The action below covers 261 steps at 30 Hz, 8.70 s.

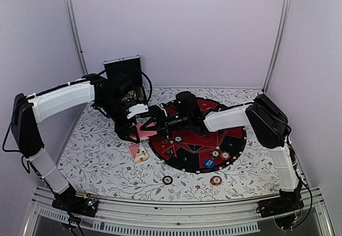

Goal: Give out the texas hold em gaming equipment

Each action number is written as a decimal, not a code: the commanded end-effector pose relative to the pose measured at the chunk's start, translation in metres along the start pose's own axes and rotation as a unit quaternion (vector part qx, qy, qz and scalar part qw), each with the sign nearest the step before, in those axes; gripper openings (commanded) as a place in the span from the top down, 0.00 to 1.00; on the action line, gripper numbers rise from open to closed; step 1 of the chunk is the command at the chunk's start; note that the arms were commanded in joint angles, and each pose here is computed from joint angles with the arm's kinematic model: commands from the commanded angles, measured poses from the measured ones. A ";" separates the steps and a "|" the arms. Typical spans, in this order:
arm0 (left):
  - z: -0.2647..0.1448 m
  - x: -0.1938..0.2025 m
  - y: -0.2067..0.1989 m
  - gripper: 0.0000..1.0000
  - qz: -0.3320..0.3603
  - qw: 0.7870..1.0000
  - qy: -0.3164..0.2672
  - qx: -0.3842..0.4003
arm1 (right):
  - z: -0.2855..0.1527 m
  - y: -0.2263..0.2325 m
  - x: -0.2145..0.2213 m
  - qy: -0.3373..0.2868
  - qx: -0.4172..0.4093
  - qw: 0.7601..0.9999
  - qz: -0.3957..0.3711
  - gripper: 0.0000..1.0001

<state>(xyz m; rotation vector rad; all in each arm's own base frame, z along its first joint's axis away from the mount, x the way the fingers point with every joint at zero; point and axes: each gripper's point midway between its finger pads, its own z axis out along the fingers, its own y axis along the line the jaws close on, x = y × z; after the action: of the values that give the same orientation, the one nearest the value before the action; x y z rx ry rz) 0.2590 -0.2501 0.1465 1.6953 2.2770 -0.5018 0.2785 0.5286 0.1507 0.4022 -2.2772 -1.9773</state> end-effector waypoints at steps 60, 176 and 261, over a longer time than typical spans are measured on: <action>-0.005 -0.003 -0.005 0.75 0.007 1.000 -0.012 0.005 | -0.081 0.043 0.005 -0.027 0.016 1.000 -0.003 1.00; -0.010 -0.015 -0.014 0.80 0.012 0.999 -0.028 0.025 | -0.023 0.035 0.006 -0.022 0.113 0.992 -0.044 0.32; 0.000 -0.019 -0.005 0.86 -0.040 0.997 -0.067 0.028 | -0.044 0.046 -0.002 -0.142 0.147 0.979 0.013 0.73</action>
<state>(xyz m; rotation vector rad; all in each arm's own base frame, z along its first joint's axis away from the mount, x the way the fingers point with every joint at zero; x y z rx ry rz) 0.2521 -0.2669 0.1465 1.5816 2.3011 -0.6820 0.2893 0.4957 0.1800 0.0949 -2.7543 -1.7232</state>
